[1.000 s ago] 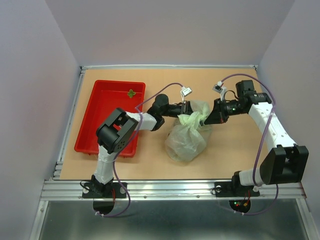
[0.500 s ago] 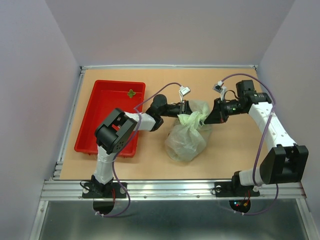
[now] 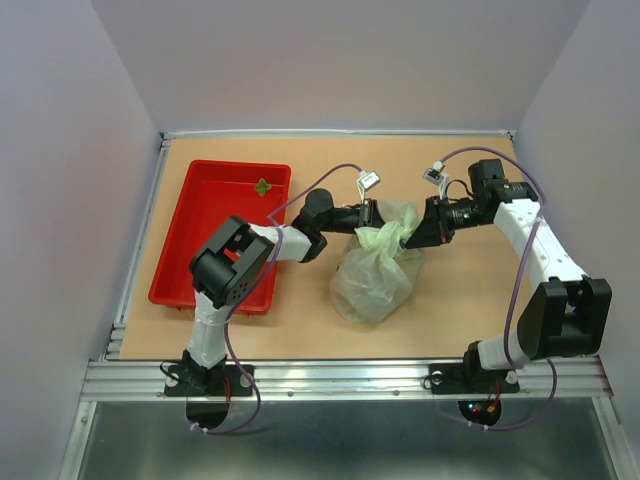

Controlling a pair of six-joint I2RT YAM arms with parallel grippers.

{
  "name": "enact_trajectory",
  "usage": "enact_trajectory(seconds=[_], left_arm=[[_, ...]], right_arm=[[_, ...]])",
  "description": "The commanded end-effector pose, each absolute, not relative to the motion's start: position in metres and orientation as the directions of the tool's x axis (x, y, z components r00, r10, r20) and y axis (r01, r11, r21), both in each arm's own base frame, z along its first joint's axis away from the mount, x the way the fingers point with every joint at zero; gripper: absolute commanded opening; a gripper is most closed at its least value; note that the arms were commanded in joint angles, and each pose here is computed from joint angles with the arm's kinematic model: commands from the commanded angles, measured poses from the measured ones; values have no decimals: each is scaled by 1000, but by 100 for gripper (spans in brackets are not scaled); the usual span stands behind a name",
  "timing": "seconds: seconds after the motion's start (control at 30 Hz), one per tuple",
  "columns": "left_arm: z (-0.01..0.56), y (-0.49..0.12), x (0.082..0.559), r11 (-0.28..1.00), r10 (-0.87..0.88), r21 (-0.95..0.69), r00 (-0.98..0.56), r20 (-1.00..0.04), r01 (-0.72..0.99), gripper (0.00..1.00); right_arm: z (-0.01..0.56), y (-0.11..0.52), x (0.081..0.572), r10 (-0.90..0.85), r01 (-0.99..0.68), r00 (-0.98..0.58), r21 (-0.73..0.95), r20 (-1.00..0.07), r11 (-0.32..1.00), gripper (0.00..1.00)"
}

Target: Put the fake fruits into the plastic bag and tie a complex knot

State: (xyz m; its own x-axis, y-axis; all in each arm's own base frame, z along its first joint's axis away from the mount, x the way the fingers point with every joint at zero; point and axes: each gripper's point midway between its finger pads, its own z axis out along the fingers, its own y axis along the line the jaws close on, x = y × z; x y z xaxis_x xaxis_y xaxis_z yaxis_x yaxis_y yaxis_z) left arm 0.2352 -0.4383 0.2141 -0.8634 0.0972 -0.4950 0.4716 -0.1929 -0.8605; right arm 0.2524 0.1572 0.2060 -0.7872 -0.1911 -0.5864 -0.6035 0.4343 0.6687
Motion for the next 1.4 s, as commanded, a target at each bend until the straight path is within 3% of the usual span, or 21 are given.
enact_trajectory(seconds=[0.0, 0.07, 0.2, 0.43, 0.73, 0.83, 0.87, 0.93, 0.97, 1.03, 1.27, 1.33, 1.37], left_arm=[[257, -442, 217, -309, 74, -767, -790, -609, 562, 0], [258, -440, 219, -300, 71, -770, -792, -607, 563, 9], [258, -431, 232, -265, 39, -783, -805, -591, 562, 25], [261, -424, 249, -227, -4, -778, -799, -601, 586, 33], [269, -437, 246, -257, -8, -760, -788, -616, 597, 27], [269, -438, 242, -264, -1, -756, -784, -620, 599, 18], [268, -439, 239, -265, 7, -758, -785, -619, 596, 10], [267, -440, 234, -268, 14, -760, -786, -618, 592, 0], [266, -441, 233, -269, 19, -763, -789, -615, 588, 0], [263, -441, 231, -267, 26, -768, -793, -609, 581, 0], [265, -447, 230, -285, 26, -772, -801, -598, 568, 0], [266, -448, 230, -291, 26, -771, -801, -599, 567, 0], [267, -448, 229, -296, 24, -770, -802, -597, 565, 0]], right_arm=[[234, 163, 267, -176, -686, -710, 615, -682, 388, 12], [235, 162, 265, -181, -696, -700, 602, -691, 392, 0], [230, 159, 258, -191, -693, -700, 591, -688, 413, 0], [227, 157, 253, -209, -700, -695, 579, -688, 419, 0], [228, 160, 251, -206, -700, -701, 604, -682, 382, 1], [230, 161, 252, -205, -701, -700, 605, -684, 377, 1], [230, 161, 253, -204, -699, -702, 607, -682, 377, 13], [231, 162, 254, -198, -694, -708, 616, -678, 373, 26], [232, 162, 255, -195, -692, -710, 620, -676, 370, 34], [234, 163, 256, -192, -695, -708, 622, -679, 362, 36], [233, 165, 257, -187, -694, -711, 631, -678, 346, 37], [233, 165, 256, -187, -697, -708, 629, -681, 343, 30], [233, 165, 255, -189, -700, -705, 627, -683, 342, 19]])
